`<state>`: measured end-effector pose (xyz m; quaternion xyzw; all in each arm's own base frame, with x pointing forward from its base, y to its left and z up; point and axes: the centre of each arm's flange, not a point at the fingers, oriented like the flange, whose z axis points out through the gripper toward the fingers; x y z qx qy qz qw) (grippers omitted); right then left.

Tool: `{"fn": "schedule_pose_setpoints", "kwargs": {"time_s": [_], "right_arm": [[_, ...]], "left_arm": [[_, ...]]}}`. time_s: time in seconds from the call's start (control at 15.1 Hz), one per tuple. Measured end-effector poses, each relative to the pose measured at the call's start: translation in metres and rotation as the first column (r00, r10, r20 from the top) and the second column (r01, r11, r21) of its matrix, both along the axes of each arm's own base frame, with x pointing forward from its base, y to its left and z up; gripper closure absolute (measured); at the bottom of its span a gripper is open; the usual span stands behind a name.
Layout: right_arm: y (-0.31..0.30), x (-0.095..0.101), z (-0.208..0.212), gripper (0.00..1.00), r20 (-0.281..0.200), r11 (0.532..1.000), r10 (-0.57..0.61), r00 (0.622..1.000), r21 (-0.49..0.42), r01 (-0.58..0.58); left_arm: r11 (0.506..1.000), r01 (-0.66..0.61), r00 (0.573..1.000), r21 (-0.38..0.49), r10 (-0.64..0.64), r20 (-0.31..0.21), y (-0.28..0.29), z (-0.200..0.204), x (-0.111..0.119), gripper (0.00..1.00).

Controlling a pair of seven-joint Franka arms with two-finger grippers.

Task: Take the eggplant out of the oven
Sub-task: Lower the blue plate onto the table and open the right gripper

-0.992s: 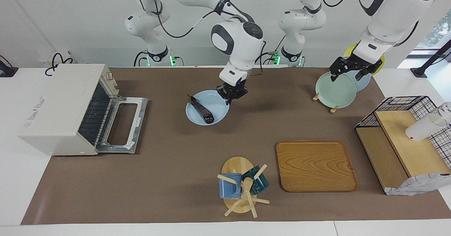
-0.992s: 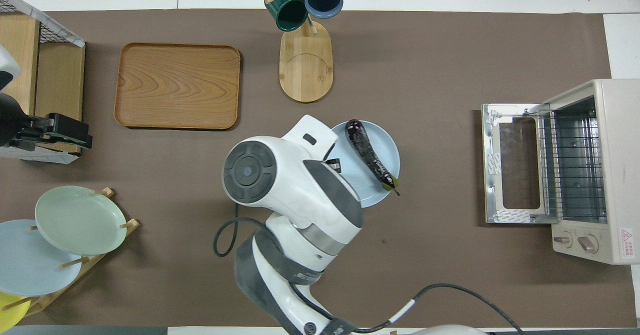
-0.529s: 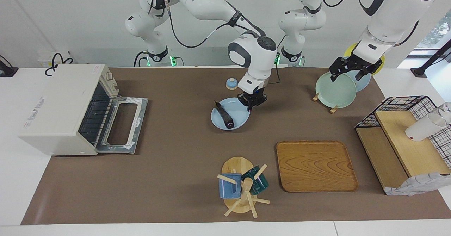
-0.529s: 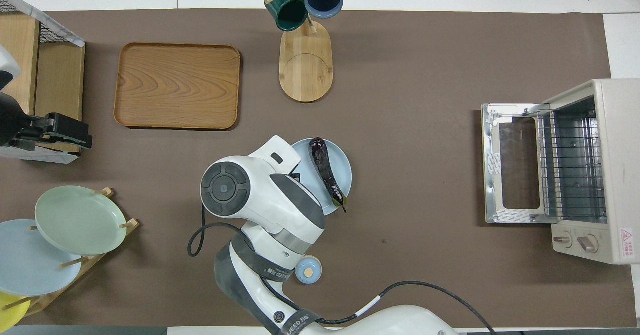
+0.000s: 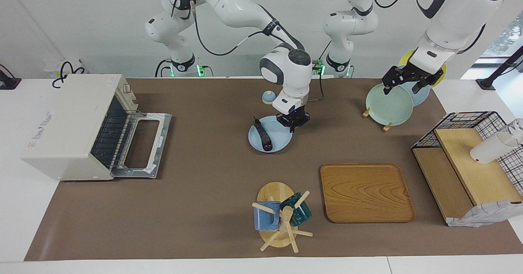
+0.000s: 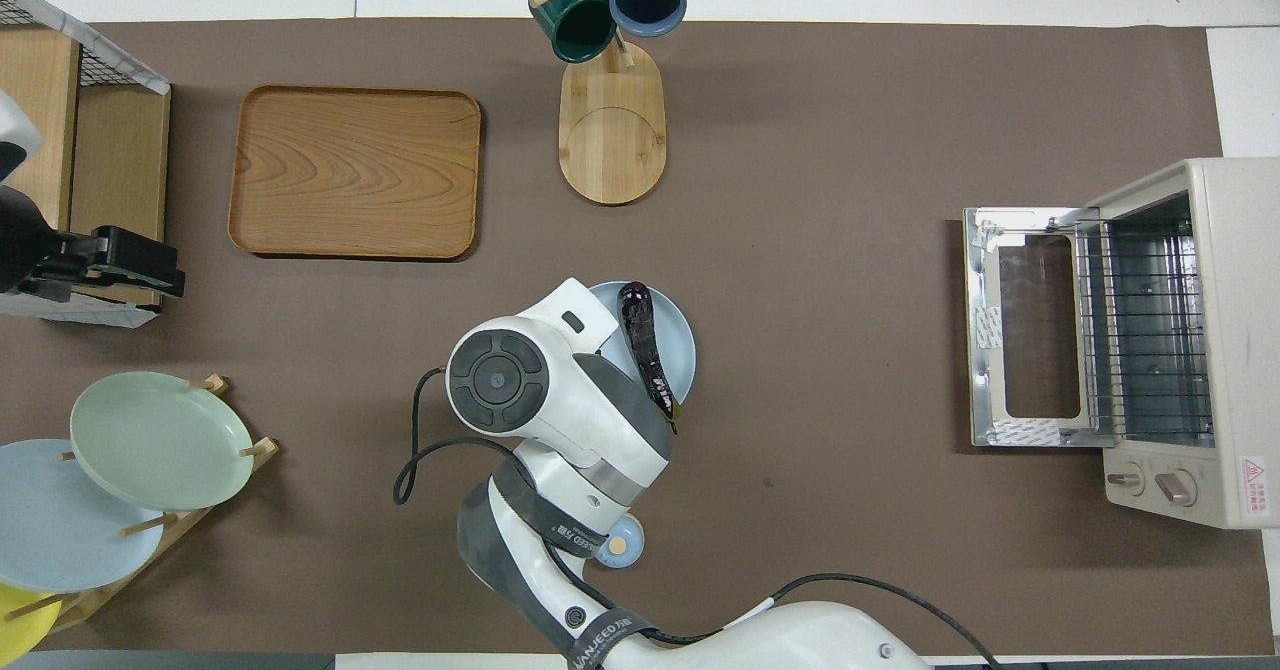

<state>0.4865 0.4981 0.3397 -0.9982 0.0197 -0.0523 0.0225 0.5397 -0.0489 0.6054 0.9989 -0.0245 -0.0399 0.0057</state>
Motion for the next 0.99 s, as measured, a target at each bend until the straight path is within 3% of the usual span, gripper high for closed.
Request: {"fn": "schedule_pose_setpoints", "kwargs": {"time_s": [0.13,0.26,0.46,0.66,0.73,0.79,0.99], "right_arm": [[-0.002,0.005,0.013,0.78,0.007,1.0,-0.007,1.0,0.006,0.007],[-0.006,0.014,0.036,0.76,-0.004,1.0,-0.016,1.0,-0.011,0.016],[-0.055,0.052,0.072,0.76,-0.02,0.999,-0.023,1.0,-0.044,0.022],[-0.155,0.1,0.093,0.78,-0.079,0.996,0.011,0.997,-0.089,-0.018],[-0.186,0.109,0.091,0.84,-0.1,0.995,0.013,0.995,-0.098,-0.023],[-0.212,0.112,0.083,0.97,-0.124,0.994,0.007,0.992,-0.107,-0.02],[-0.254,0.103,0.051,0.99,-0.175,0.987,0.006,0.984,-0.155,-0.033]], "left_arm": [[1.0,0.0,1.0,0.0,0.0,0.0,0.0,0.0,0.0,0.0],[1.0,0.0,1.0,0.0,0.0,0.0,0.0,0.0,0.0,0.0],[1.0,0.0,1.0,0.0,0.0,0.0,0.0,0.0,0.0,0.0],[1.0,0.0,1.0,0.0,0.0,0.0,0.0,0.0,0.0,0.0],[1.0,0.0,1.0,0.0,0.0,0.0,0.0,0.0,0.0,0.0],[1.0,0.0,1.0,0.0,0.0,0.0,0.0,0.0,0.0,0.0],[1.0,0.0,1.0,0.0,0.0,-0.001,0.0,0.0,0.0,0.0]]}}
